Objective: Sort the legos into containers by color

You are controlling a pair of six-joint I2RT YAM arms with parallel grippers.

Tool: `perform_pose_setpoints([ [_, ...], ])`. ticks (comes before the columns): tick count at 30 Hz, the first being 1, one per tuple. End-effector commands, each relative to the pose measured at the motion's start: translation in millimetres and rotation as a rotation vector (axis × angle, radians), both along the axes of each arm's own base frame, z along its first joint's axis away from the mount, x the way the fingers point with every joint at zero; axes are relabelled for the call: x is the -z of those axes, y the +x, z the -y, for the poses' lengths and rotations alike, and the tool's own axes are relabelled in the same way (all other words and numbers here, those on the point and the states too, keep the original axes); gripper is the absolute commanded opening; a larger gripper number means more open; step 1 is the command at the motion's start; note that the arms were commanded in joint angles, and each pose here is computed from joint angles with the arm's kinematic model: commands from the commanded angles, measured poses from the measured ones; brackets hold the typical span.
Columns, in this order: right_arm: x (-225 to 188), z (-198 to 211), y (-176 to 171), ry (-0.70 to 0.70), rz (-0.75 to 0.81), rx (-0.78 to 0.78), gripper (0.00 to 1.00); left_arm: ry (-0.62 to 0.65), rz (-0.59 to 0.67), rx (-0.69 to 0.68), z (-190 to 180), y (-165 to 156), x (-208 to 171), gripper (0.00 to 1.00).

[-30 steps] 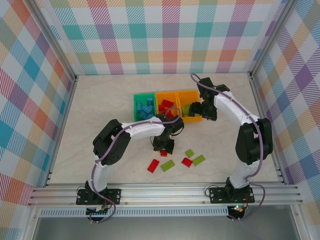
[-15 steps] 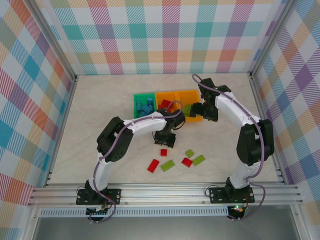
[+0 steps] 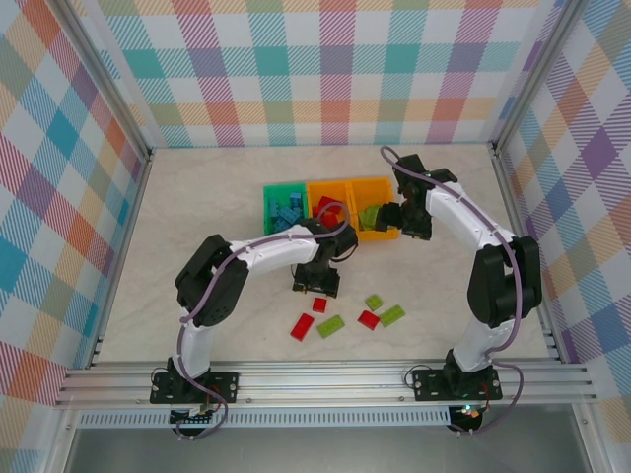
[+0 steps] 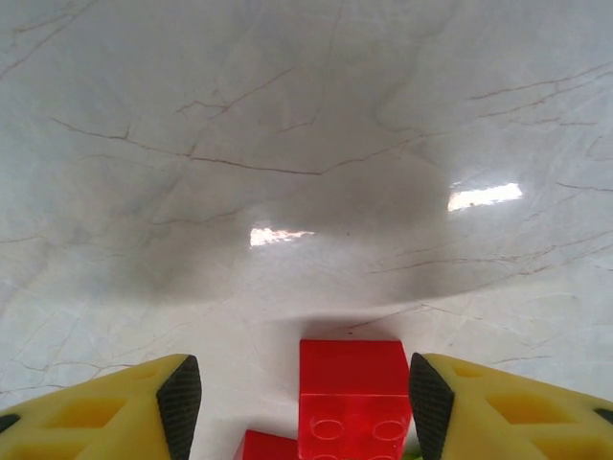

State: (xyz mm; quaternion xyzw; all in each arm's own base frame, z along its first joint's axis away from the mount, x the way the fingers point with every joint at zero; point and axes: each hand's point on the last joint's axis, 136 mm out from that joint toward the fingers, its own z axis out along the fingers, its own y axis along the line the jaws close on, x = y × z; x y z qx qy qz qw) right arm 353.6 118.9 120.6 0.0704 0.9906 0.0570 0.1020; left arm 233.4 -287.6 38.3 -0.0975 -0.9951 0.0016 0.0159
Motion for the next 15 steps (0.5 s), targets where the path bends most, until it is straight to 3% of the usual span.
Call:
perform_pose_setpoints([
  [1, -0.6, 3.0, 1.0, 0.002, 0.002, -0.014, 0.84, -0.016, 0.004, 0.009, 6.2, -7.0, -13.1, 0.64],
  [8, 0.7, 5.2, 1.4, 0.003, -0.004, -0.010, 0.84, 0.005, -0.041, 0.019, 1.3, -25.2, 2.2, 0.64],
  [15, -0.1, 6.7, 2.2, 0.003, -0.005, -0.006, 0.84, 0.011, -0.064, 0.017, 3.1, -30.1, 10.8, 0.56],
])
